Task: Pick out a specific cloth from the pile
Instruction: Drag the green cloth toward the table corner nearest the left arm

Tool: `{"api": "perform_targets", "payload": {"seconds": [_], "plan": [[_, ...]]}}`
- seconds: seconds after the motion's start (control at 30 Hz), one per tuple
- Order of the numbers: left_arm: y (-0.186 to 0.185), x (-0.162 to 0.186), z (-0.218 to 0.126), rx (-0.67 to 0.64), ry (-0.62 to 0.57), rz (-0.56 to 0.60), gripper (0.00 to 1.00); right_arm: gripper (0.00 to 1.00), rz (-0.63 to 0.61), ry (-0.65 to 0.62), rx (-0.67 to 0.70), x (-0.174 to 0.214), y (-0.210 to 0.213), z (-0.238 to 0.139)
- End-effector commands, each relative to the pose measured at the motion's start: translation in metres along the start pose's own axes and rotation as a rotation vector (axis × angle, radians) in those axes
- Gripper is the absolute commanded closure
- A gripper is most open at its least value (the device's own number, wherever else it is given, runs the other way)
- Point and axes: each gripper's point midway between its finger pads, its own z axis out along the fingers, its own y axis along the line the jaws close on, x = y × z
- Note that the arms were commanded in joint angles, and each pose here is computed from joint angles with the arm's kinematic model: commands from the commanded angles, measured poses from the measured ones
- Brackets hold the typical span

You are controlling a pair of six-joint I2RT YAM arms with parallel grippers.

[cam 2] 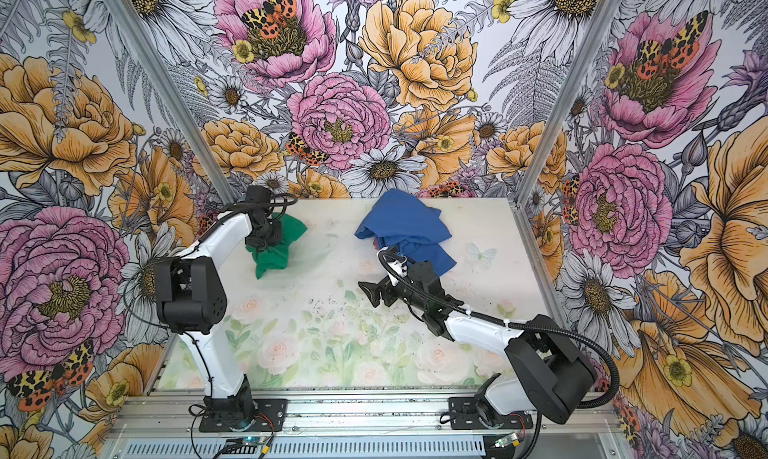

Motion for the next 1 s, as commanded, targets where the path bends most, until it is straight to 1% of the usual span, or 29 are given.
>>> {"api": "perform_targets", "payload": {"seconds": [0.0, 0.07, 0.17, 0.2, 0.27, 0.43, 0.6, 0.77, 0.87, 0.97], "plan": [[0.029, -0.061, -0.076, -0.071, -0.249, -0.091, 1.0, 0.0, -0.019, -0.027, -0.021, -0.011, 0.007, 0.0], [0.04, -0.072, -0.086, -0.109, -0.287, -0.112, 1.0, 0.01, -0.018, -0.025, -0.022, -0.01, 0.006, 0.0], [0.056, -0.086, -0.088, -0.163, -0.317, -0.142, 1.0, 0.01, -0.018, -0.025, -0.023, -0.01, 0.007, 0.001], [0.06, -0.087, -0.074, -0.177, -0.297, -0.149, 1.0, 0.0, -0.018, -0.026, -0.022, -0.01, 0.007, 0.001], [0.067, -0.094, -0.059, -0.194, -0.285, -0.164, 1.0, 0.01, -0.018, -0.022, -0.021, -0.009, 0.006, 0.001], [0.074, -0.106, -0.014, -0.207, -0.241, -0.162, 1.0, 0.01, -0.022, -0.02, -0.011, -0.008, 0.004, 0.001], [0.071, -0.095, 0.036, -0.157, -0.143, -0.205, 1.0, 0.0, -0.025, -0.016, -0.011, -0.007, 0.004, 0.002], [0.054, -0.069, 0.087, -0.098, -0.034, -0.192, 1.0, 0.01, -0.018, -0.011, -0.014, -0.005, 0.004, 0.004], [0.051, -0.052, 0.109, -0.106, 0.017, -0.189, 1.0, 0.0, -0.01, -0.005, -0.02, -0.003, 0.004, 0.007], [0.047, -0.046, 0.122, -0.093, 0.042, -0.173, 1.0, 0.0, -0.007, -0.004, -0.021, -0.002, 0.004, 0.008]]}}
